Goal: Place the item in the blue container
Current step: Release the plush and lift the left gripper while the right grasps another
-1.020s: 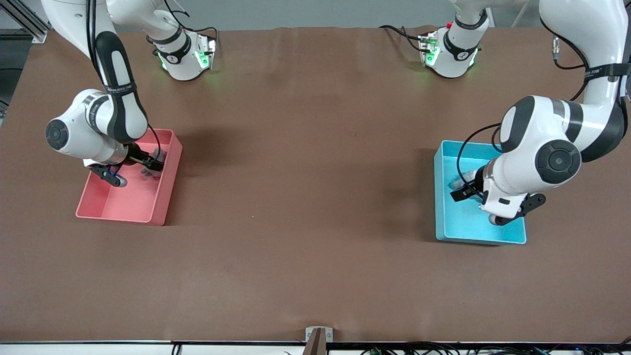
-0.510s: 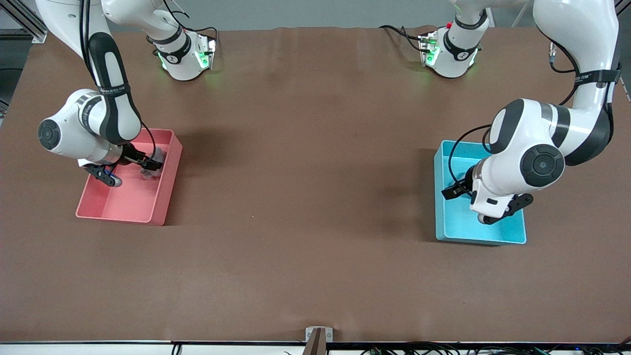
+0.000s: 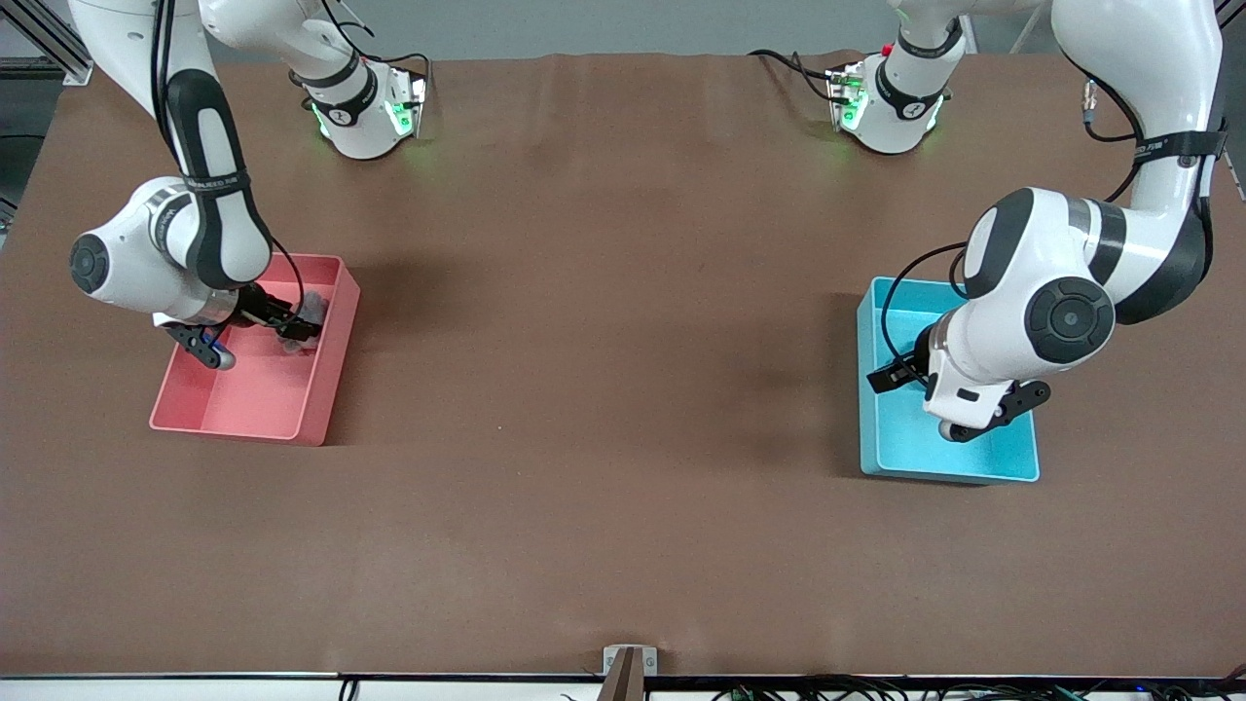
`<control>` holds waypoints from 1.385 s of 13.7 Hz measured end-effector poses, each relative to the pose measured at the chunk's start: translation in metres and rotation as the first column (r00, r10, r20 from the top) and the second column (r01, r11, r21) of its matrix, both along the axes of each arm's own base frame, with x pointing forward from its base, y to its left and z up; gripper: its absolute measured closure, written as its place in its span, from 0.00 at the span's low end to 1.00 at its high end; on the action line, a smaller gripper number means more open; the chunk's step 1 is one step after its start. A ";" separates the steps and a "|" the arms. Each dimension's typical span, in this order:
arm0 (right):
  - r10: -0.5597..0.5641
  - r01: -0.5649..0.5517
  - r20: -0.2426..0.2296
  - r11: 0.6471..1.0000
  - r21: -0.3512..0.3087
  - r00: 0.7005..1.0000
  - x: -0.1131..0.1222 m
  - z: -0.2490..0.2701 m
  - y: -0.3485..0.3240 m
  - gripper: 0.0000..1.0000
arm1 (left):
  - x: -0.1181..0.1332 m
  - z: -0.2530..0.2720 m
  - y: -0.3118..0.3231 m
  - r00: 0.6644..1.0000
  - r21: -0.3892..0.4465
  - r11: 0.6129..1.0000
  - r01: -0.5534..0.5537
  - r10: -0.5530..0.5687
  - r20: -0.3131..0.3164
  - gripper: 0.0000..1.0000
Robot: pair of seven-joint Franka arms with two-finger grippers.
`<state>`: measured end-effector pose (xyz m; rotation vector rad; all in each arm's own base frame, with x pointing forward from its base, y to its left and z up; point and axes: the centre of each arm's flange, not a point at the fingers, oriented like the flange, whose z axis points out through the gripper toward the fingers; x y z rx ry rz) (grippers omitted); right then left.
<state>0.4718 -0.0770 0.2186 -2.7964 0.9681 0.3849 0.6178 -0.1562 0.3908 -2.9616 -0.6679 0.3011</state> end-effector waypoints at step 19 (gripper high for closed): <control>-0.181 0.194 -0.103 0.972 0.134 0.978 -0.015 -0.029 -0.006 0.63 | 0.000 0.039 -0.041 0.997 -0.040 0.997 0.067 -0.065 0.052 0.00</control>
